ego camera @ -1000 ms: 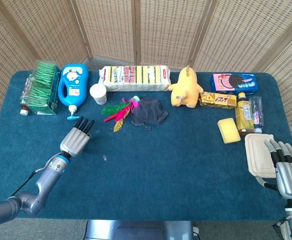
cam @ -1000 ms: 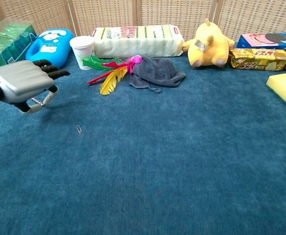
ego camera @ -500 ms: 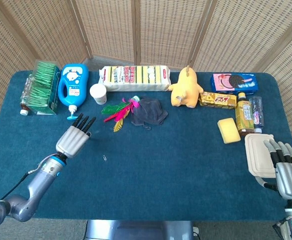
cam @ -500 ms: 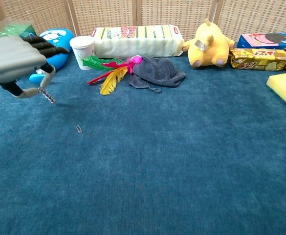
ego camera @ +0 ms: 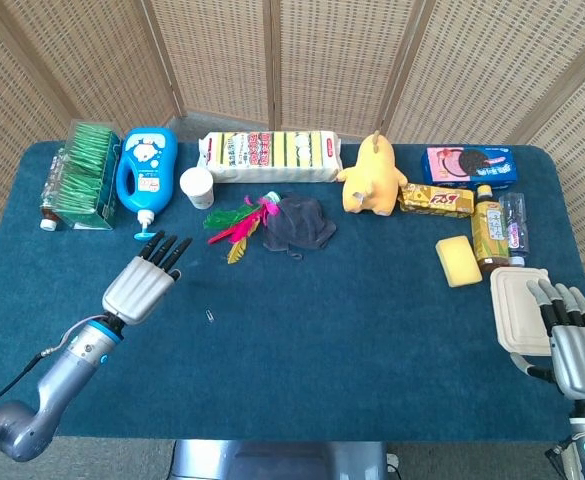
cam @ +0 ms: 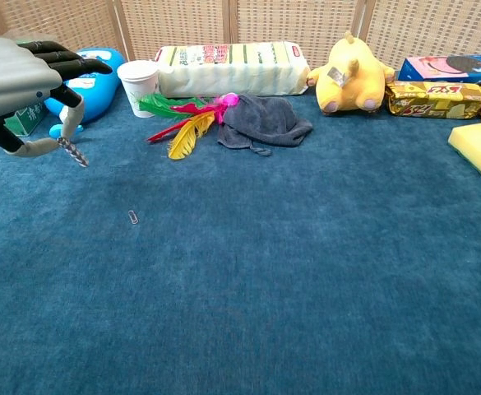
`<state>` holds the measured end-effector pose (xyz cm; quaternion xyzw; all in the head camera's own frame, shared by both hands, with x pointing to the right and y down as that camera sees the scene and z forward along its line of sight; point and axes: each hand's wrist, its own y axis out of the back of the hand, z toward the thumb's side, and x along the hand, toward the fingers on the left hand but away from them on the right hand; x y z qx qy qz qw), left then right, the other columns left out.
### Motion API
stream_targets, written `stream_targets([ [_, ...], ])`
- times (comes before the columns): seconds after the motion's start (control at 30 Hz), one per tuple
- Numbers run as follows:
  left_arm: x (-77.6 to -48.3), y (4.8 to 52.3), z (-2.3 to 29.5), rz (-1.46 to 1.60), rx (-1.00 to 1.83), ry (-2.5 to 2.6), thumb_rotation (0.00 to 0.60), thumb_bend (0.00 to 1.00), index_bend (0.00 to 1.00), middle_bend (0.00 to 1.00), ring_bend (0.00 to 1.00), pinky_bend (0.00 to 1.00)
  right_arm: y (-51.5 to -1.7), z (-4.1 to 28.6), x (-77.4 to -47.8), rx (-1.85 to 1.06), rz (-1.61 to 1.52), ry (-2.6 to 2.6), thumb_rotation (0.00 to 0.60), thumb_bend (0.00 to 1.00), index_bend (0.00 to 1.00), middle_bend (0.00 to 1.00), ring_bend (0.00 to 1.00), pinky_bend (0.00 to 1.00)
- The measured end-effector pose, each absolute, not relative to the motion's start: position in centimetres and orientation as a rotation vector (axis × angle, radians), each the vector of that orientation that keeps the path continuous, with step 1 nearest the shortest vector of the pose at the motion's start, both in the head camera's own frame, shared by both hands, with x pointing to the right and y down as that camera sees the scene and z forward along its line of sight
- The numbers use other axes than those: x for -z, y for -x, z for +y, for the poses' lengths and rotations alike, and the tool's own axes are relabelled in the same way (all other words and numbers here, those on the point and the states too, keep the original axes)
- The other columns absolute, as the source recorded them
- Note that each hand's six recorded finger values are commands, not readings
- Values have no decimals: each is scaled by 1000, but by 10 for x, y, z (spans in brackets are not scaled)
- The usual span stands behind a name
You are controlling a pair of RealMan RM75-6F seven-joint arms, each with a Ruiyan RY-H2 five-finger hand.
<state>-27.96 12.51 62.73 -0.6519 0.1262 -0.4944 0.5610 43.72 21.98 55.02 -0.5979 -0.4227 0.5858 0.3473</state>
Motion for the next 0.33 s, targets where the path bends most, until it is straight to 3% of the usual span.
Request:
stream_targets([
  [0.33, -612, 264, 160, 282, 1127, 1752, 600, 752, 515, 0, 0, 0, -436, 220, -547, -1509, -1101, 1552, 600, 0, 0, 0, 0, 0],
])
